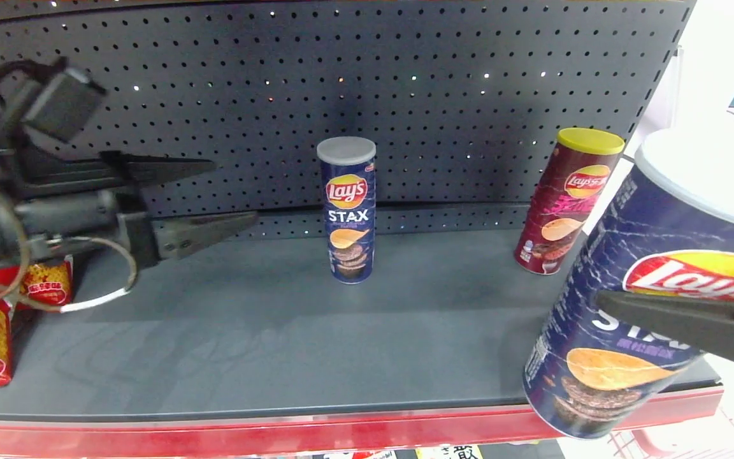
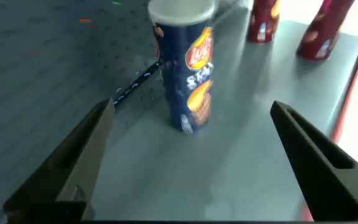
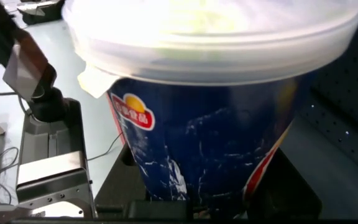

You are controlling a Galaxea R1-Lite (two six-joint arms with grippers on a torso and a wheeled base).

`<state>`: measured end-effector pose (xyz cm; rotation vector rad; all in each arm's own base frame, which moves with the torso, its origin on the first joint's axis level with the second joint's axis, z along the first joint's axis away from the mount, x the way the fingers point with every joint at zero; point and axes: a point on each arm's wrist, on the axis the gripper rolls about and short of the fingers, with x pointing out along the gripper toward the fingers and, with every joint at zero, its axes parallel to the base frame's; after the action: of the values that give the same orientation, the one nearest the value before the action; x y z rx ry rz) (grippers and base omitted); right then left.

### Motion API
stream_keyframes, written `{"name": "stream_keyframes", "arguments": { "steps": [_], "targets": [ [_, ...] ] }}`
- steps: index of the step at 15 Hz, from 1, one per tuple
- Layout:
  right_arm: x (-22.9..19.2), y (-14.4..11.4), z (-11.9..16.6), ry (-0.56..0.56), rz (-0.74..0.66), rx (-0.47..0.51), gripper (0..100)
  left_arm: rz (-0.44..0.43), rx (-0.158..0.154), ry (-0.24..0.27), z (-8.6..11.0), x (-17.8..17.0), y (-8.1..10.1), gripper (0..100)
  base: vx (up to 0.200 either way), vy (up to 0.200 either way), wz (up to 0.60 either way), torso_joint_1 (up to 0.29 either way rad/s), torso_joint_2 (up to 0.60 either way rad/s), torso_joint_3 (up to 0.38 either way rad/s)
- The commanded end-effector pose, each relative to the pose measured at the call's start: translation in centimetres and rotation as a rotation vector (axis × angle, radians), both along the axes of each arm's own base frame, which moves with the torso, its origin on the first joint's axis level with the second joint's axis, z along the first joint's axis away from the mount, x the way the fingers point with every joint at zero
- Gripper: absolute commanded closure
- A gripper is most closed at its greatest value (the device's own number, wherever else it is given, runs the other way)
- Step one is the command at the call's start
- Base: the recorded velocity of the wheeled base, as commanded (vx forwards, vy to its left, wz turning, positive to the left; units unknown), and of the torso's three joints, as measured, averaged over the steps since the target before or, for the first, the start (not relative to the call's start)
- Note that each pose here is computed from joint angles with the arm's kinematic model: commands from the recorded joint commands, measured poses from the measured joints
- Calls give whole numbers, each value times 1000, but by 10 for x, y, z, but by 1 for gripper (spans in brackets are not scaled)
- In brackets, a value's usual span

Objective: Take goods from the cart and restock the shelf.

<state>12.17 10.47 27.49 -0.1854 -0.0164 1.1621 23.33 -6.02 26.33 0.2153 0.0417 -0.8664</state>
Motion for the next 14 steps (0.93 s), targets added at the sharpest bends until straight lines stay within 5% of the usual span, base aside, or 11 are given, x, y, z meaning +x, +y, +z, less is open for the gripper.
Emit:
{"name": "stream_keyframes", "arguments": {
  "steps": [1, 4, 14],
  "targets": [
    [1, 1, -1, 6, -2, -3, 100, -117, 35, 81, -51, 101, -22, 0, 0, 0, 0, 0, 0, 0],
    [6, 4, -2, 28, -2, -5, 100, -158, 42, 122, -71, 118, -38, 0, 0, 0, 0, 0, 0, 0],
    [6, 5, -10, 52, 1, -22, 100, -258, 29, 105, -81, 149, -86, 0, 0, 0, 0, 0, 0, 0]
  ]
}}
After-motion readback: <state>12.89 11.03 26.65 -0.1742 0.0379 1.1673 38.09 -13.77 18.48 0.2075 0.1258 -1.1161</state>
